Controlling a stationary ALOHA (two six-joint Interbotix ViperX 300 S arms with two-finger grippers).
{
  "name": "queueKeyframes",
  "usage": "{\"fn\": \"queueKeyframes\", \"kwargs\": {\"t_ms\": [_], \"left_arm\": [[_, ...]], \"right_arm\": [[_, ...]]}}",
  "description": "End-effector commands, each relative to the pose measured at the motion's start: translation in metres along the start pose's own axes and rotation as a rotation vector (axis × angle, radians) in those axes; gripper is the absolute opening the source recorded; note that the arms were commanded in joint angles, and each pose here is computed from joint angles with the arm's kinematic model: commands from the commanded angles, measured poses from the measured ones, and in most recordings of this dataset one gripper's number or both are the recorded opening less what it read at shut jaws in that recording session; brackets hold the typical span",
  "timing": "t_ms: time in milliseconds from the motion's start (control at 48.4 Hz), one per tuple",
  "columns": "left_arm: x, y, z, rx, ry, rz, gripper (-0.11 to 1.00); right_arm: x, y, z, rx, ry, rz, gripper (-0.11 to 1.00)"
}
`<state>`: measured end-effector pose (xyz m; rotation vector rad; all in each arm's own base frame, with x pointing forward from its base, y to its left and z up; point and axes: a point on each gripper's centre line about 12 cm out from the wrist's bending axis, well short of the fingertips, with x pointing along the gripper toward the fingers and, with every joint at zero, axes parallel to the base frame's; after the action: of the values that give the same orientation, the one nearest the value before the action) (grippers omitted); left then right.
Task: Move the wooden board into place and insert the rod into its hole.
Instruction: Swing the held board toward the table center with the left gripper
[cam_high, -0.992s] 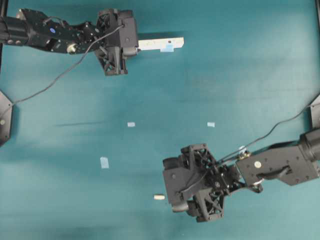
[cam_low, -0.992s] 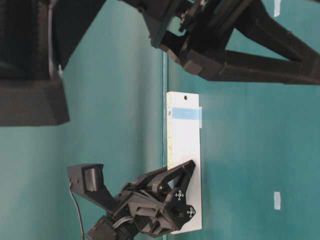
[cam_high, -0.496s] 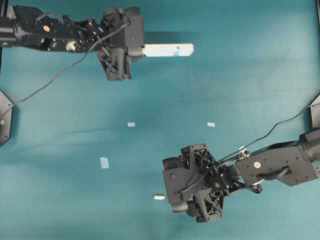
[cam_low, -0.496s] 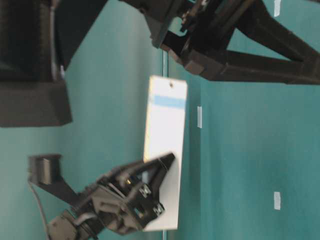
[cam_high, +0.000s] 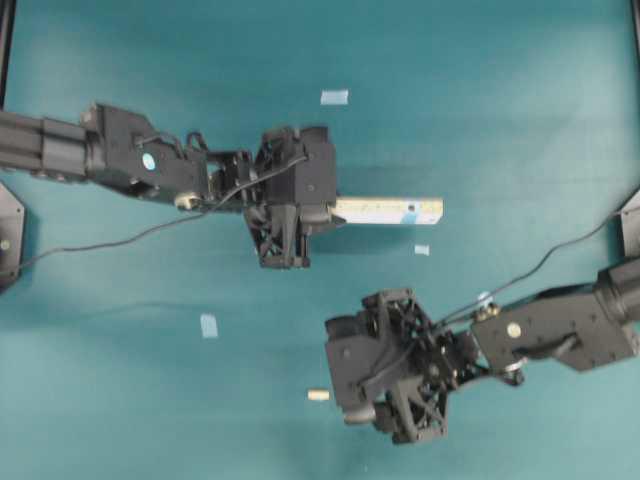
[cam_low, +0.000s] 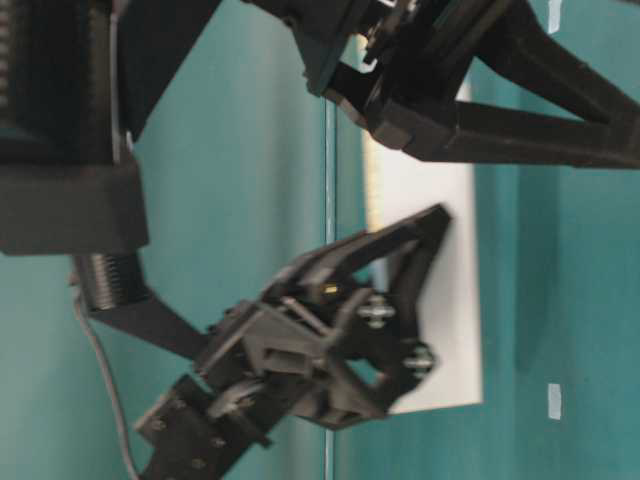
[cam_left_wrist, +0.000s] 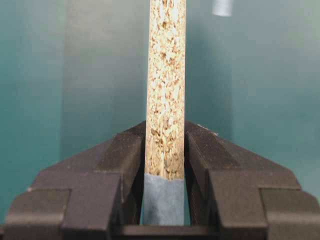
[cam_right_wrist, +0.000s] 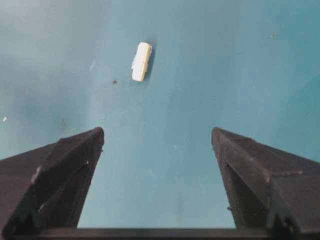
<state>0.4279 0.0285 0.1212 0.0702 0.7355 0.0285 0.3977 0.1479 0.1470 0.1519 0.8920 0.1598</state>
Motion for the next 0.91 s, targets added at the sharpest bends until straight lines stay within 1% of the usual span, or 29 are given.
{"fn": "queueKeyframes", "kwargs": {"t_ms": [0,227,475,579,703,889], "left_arm": [[-0.002,-0.004,0.01,-0.025,-0.037,-0.004,0.21],[-0.001,-0.013,0.006,-0.023,-0.029,-0.019,0.21],[-0.003,-0.018,0.011,-0.018,-0.042,-0.029,0.21],[-0.001,-0.018,0.009,-0.04,-0.036,-0.03,0.21],[0.001,-0.019,0.006,-0.079,-0.028,-0.032,0.21],[0.0,-0.023,0.003,-0.08,-0.02,-0.039,0.21]], "right_arm": [[-0.007,0.005,0.012,-0.003,-0.037,0.015,0.94],[-0.006,0.006,0.01,-0.004,-0.032,0.015,0.94],[-0.005,0.005,0.01,-0.003,-0.031,0.013,0.94],[-0.005,0.005,0.01,-0.003,-0.031,0.013,0.94],[-0.005,0.005,0.01,-0.003,-0.03,0.013,0.94],[-0.004,0.003,0.01,-0.001,-0.029,0.01,0.94]]}}
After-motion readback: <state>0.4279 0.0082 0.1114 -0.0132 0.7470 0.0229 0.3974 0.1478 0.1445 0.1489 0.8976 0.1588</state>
